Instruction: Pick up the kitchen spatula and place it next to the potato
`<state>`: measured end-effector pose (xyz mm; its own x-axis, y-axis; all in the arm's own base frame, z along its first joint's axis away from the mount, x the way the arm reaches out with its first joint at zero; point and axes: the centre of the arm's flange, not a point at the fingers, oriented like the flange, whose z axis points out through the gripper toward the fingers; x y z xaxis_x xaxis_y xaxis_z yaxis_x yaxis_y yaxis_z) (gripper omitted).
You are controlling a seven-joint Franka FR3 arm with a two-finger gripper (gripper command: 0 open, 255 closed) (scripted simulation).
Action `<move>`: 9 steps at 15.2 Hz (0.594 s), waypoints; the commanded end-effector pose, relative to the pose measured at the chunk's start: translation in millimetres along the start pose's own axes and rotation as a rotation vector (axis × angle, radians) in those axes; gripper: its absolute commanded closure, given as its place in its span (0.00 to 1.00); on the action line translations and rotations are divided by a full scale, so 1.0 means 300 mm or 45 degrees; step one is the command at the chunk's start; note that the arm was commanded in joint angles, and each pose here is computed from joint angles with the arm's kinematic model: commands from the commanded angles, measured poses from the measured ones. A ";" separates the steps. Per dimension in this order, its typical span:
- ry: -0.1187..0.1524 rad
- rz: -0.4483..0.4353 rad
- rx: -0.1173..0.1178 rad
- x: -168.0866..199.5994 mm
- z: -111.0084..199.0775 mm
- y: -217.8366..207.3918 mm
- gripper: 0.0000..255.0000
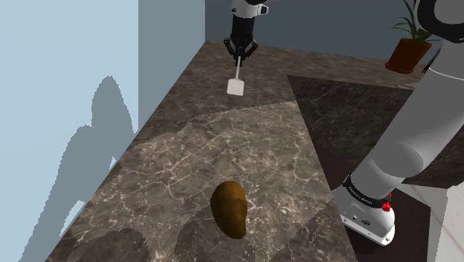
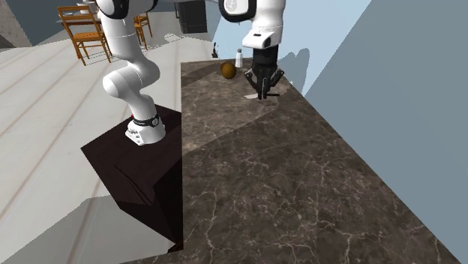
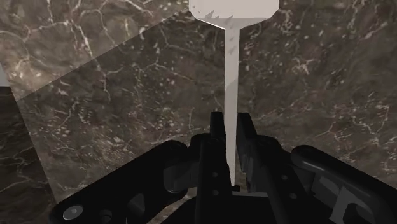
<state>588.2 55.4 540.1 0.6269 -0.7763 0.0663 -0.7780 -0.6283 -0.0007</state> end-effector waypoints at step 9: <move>0.000 0.000 0.000 -0.381 -0.035 0.183 1.00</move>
<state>484.6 103.4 540.4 0.6278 -0.7756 0.0663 -0.7773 -0.6292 -0.0005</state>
